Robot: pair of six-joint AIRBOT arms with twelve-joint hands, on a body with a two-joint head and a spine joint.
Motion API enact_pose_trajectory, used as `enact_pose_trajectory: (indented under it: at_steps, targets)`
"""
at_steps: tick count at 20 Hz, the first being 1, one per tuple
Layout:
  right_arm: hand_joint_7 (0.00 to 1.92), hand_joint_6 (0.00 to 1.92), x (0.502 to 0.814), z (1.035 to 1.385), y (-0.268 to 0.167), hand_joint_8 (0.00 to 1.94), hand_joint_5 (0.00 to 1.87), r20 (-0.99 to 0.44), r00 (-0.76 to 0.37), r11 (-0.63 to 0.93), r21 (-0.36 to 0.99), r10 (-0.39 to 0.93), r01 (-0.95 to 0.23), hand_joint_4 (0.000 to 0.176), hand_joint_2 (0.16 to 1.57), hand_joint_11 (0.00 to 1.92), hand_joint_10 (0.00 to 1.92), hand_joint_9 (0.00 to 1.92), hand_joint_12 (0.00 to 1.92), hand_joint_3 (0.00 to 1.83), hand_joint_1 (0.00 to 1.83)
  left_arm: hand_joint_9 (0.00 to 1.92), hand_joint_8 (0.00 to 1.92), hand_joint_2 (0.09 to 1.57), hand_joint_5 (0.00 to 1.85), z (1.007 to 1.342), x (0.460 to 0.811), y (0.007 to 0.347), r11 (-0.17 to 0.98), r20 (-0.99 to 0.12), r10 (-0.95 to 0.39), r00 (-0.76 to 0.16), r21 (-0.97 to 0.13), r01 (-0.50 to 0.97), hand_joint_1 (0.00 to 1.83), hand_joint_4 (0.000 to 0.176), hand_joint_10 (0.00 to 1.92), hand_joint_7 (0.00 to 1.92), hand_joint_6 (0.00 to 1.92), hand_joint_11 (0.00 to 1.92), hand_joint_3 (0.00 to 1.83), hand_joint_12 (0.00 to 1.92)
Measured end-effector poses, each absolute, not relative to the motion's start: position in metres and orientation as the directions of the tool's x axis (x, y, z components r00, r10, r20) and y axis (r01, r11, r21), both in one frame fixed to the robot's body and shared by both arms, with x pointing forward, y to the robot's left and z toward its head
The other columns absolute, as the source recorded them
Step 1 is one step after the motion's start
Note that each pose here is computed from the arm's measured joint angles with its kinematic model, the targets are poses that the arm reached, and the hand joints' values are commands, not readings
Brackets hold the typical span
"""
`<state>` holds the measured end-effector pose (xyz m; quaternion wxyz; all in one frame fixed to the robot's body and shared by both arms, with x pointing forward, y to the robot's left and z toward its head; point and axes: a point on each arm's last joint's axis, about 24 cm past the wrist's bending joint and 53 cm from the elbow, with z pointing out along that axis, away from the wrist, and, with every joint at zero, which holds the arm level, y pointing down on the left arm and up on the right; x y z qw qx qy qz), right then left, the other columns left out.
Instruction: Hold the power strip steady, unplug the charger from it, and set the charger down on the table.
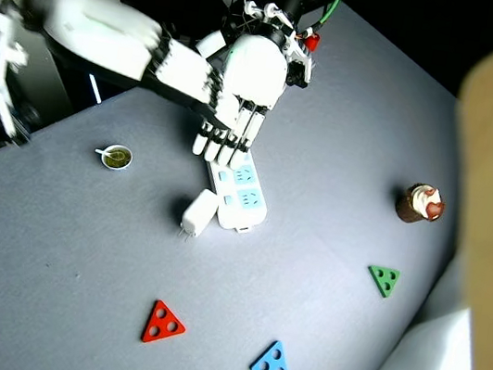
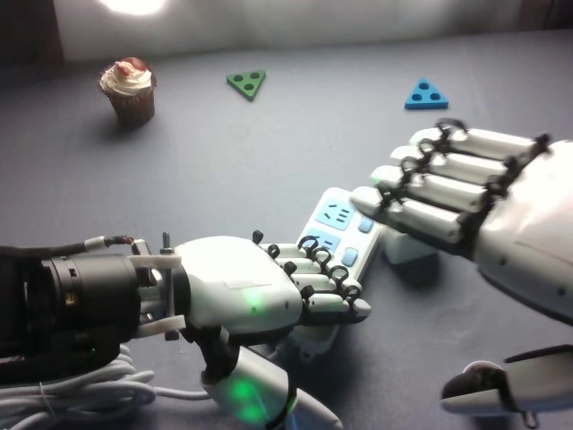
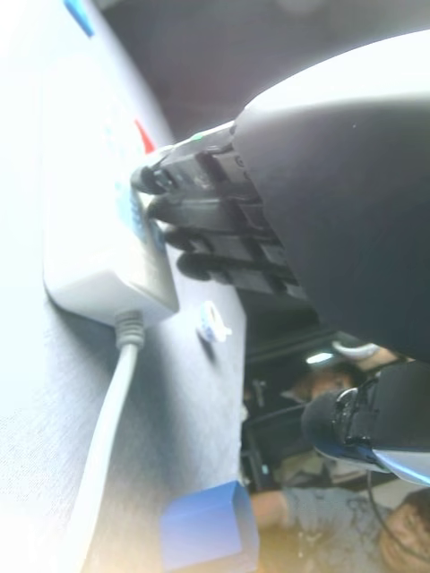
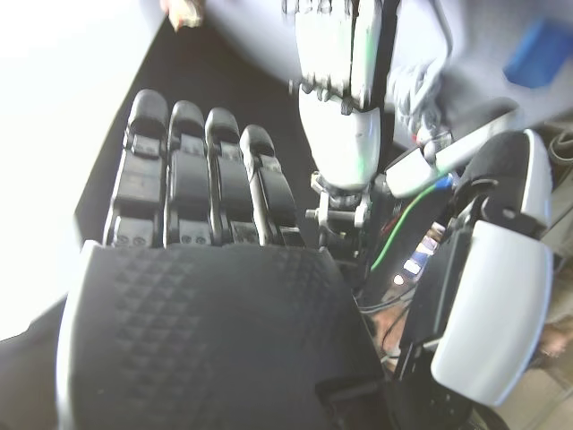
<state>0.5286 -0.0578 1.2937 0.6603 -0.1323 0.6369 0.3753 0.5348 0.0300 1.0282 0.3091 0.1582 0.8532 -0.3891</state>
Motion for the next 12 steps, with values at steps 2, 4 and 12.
enact_pose_trajectory:
  at_steps: [2,4,12]
  targets:
    - [0.19,0.00,0.523,1.302,-0.068,0.00,0.13,-0.936,-0.087,0.692,0.312,0.340,-0.651,0.000,0.80,0.10,0.00,0.20,0.22,0.00,0.51,0.05,0.00,1.04,0.10,1.032,0.539,0.032,0.654,-0.656,0.023,-0.755,-0.561,0.508,0.00,0.000,0.00,0.09,0.01,0.02,0.00,0.00]
    - [0.17,0.00,0.516,1.309,-0.081,0.00,0.13,-0.931,-0.085,0.703,0.326,0.355,-0.632,0.000,0.82,0.07,0.00,0.16,0.20,0.01,0.49,0.05,0.00,1.04,0.10,1.039,0.547,0.035,0.667,-0.666,0.010,-0.746,-0.551,0.501,0.00,0.000,0.00,0.09,0.00,0.02,0.00,0.00]
    - [0.18,0.01,0.509,1.301,-0.114,0.01,0.14,-0.891,-0.200,0.707,0.446,0.407,-0.549,0.000,0.88,0.11,0.01,0.19,0.17,0.01,0.45,0.06,0.00,1.05,0.09,1.091,0.571,0.038,0.653,-0.703,-0.089,-0.706,-0.576,0.492,0.00,0.000,0.00,0.09,0.00,0.04,0.00,0.01]
